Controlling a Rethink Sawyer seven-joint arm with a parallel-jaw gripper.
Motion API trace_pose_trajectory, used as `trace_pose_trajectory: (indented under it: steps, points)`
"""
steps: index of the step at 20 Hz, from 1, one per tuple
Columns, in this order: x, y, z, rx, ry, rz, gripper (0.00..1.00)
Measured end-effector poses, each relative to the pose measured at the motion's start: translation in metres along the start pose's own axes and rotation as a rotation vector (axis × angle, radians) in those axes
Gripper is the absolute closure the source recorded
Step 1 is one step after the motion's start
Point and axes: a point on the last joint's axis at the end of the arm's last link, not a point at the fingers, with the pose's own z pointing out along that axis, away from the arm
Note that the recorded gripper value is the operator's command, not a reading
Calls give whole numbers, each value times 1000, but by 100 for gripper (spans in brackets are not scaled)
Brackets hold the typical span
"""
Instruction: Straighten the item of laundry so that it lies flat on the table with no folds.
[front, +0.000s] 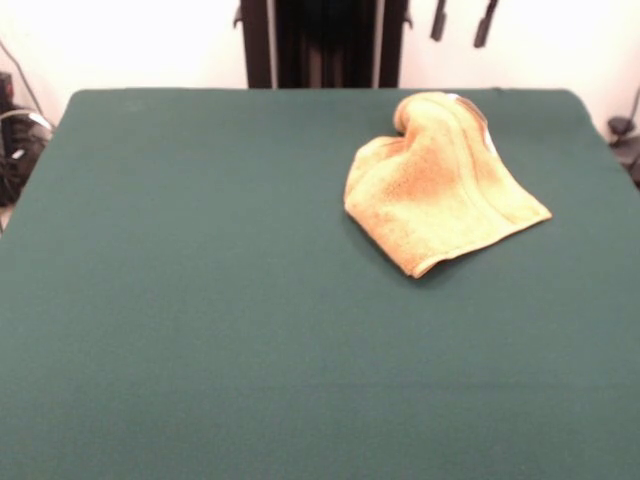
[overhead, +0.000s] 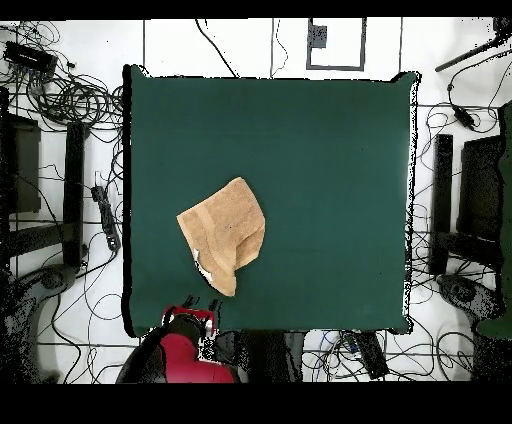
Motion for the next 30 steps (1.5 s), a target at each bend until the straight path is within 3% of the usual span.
trace_pose_trajectory:
  steps: [3, 7, 9, 17, 20, 30]
  points:
    - [-19, -1, -8, -3, 45, 26, 0]
    - [-42, 0, -13, -9, 63, 42, 0]
    - [-64, 1, -14, -16, 62, 52, 0]
    - [-134, 3, -13, -34, -33, 76, 0]
    - [-170, -7, -15, -38, -84, 105, 0]
    - [-241, -44, -12, -34, -158, 181, 0]
